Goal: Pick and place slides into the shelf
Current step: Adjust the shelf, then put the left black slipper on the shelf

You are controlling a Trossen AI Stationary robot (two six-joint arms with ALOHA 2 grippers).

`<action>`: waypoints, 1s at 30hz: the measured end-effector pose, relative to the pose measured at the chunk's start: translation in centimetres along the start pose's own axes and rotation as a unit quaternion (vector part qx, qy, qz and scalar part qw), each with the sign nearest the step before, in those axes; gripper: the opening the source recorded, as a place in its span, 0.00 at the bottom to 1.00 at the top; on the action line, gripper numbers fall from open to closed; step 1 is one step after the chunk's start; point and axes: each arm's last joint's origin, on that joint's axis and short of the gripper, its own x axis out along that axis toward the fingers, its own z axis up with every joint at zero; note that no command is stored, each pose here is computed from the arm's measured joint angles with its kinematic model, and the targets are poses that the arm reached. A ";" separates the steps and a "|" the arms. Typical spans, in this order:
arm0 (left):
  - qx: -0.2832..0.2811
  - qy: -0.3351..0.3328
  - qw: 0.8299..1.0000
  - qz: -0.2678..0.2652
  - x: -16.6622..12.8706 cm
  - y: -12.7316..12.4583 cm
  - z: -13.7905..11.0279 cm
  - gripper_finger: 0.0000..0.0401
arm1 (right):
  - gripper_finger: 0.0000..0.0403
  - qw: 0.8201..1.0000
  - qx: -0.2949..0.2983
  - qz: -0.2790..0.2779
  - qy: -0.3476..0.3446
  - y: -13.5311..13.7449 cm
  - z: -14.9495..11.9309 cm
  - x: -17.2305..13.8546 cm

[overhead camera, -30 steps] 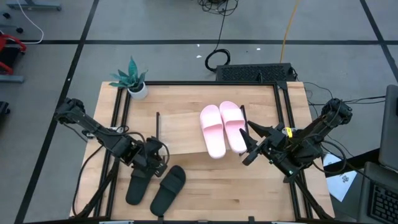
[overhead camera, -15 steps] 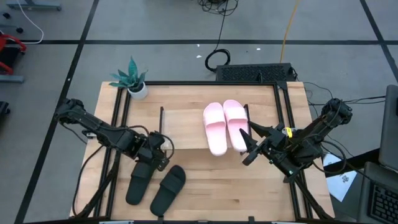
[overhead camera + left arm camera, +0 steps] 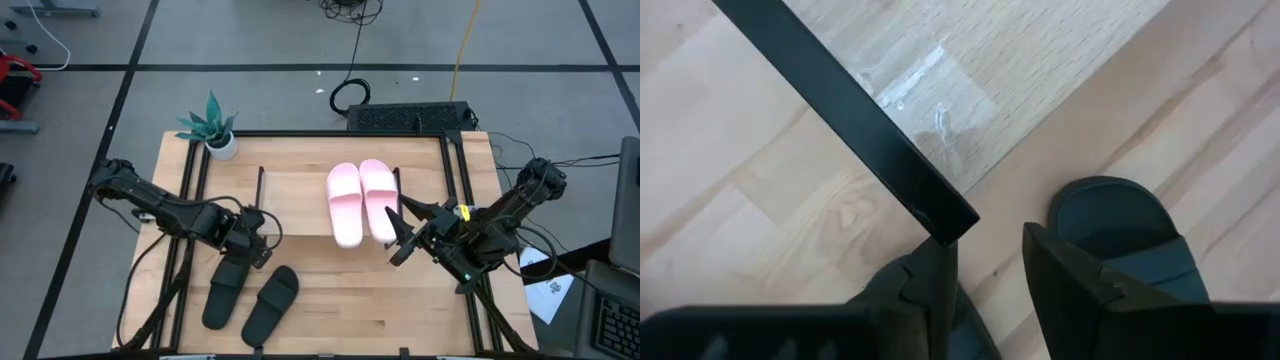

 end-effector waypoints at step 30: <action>-0.066 0.125 0.984 -0.104 -4.3 0.5 -4.4 0.30 | 0.45 1.000 -0.009 -0.001 0.000 0.0 0.0 0.0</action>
